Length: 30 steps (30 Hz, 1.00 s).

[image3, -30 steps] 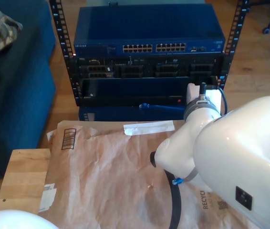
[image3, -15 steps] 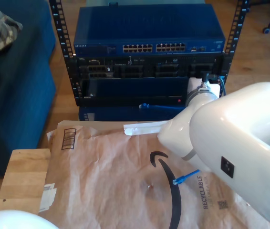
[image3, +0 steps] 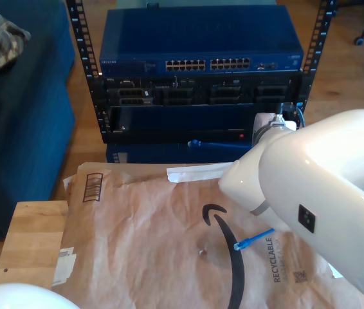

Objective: Grab the cable and plug it in

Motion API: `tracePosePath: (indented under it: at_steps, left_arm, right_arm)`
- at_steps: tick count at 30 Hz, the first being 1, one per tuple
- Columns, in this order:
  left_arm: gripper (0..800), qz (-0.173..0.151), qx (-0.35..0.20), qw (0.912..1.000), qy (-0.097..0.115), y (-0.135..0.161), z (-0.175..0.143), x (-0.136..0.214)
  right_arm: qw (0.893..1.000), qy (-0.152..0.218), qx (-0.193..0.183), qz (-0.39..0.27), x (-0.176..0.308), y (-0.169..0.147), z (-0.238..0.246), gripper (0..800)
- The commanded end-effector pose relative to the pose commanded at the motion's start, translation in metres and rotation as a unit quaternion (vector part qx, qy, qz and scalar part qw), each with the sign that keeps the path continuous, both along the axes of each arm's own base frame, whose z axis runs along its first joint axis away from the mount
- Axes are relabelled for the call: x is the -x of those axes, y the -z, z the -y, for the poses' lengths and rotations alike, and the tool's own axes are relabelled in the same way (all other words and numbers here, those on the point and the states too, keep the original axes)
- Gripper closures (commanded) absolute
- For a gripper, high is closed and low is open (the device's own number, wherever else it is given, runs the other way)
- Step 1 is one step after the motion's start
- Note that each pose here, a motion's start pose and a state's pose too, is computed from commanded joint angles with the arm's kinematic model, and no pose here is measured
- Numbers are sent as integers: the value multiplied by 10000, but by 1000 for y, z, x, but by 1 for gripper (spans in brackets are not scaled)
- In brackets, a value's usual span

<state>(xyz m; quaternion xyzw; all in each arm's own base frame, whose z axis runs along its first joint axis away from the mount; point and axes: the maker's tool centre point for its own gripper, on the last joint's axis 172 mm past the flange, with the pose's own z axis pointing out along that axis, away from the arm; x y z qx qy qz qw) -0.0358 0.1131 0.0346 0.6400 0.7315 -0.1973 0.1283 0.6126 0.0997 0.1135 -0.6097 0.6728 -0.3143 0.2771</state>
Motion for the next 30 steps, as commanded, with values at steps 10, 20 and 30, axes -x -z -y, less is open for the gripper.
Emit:
tracePosePath:
  at_steps: [10, 20, 30]
  left_arm:
    - [0, 0, 0, 10000, 0, 0, 0, 0]
    - [0, 0, 0, 10000, 0, 0, 0, 0]
    - [0, 0, 0, 10000, 0, 0, 0, 0]
  right_arm:
    - [9997, 88, -66, -205, -7, 23, 12, 343]
    - [9992, 192, -73, -329, -10, 39, 25, 389]
    - [9995, 258, -131, -103, -20, 9, 36, 794]
